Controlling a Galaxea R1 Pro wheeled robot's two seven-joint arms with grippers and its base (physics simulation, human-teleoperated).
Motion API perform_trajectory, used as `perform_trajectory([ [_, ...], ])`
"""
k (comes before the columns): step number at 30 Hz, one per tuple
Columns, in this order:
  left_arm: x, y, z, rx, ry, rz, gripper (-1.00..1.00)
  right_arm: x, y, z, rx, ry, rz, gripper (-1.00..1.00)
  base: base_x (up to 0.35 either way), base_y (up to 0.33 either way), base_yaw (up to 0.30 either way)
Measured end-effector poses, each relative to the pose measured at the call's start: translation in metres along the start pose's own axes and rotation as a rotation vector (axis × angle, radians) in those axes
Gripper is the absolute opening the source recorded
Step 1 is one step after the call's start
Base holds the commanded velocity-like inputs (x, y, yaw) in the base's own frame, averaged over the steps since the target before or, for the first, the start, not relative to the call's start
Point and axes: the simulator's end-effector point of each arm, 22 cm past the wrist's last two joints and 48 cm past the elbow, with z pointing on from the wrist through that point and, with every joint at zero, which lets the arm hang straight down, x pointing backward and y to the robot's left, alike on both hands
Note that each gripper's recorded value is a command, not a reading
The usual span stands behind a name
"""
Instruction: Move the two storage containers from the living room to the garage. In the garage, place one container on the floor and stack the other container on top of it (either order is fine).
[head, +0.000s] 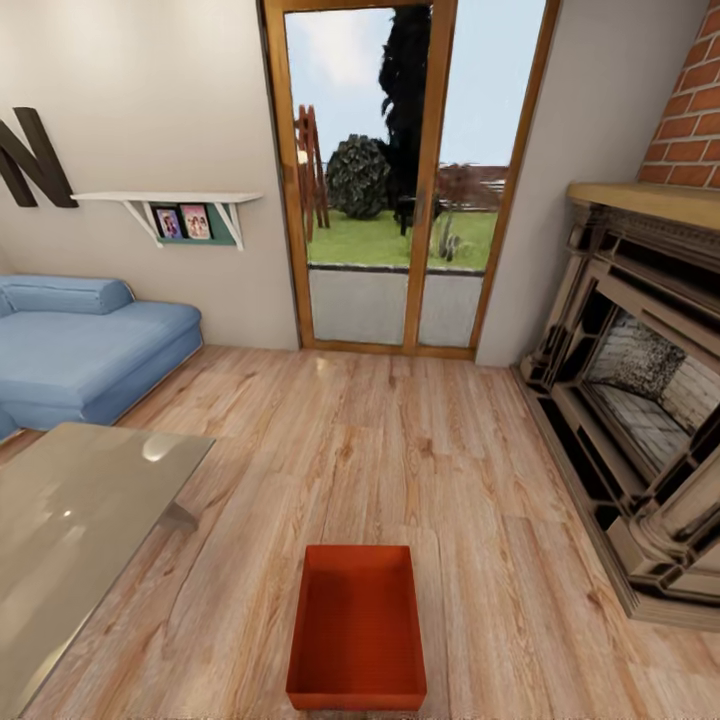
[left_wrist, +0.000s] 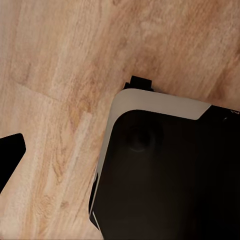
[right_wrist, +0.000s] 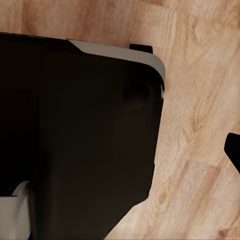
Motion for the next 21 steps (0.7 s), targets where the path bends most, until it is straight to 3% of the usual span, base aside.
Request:
perform_trajectory([
  [21, 0.013, 0.003, 0.003, -0.008, 0.032, 0.005, 1.00, 0.013, 0.001, 0.001, -0.003, 0.034, 0.001, 1.00, 0.000, 0.000, 0.000],
])
